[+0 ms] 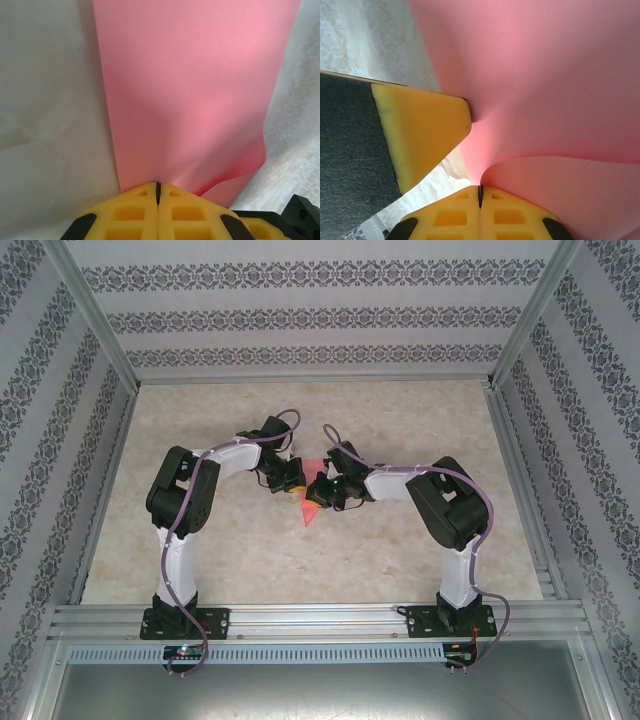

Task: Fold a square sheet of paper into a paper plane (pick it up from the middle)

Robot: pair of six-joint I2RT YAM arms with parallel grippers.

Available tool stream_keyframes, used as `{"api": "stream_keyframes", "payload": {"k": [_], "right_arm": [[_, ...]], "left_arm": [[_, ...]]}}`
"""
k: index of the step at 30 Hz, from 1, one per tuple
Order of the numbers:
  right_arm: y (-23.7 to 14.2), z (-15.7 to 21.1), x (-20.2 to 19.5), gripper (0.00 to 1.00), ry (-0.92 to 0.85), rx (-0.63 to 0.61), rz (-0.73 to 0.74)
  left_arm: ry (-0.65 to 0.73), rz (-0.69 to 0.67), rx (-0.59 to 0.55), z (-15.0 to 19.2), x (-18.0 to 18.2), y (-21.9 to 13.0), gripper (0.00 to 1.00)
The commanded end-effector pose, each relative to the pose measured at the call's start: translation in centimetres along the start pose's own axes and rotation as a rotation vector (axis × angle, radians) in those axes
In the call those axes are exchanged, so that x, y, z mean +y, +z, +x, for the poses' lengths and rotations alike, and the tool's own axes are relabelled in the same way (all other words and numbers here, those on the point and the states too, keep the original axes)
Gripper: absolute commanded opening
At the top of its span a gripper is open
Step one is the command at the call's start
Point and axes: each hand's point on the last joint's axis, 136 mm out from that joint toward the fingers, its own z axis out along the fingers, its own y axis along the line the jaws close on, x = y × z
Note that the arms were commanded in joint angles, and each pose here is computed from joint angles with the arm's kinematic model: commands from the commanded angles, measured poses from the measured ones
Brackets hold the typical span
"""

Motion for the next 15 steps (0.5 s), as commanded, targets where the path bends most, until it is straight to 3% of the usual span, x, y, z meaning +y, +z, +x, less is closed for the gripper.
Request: {"api": "stream_keyframes", "payload": {"k": [1, 15], "right_arm": [[0.57, -0.56, -0.15, 0.04, -0.019, -0.011, 0.005], [0.8, -0.87, -0.86, 0.05, -0.008, -0.018, 0.023]], "left_arm": [[-0.016, -0.061, 0.057, 1.49, 2.06, 1.15, 0.08], [-0.016, -0.062, 0.06, 1.63, 2.08, 1.17, 0.08]]}}
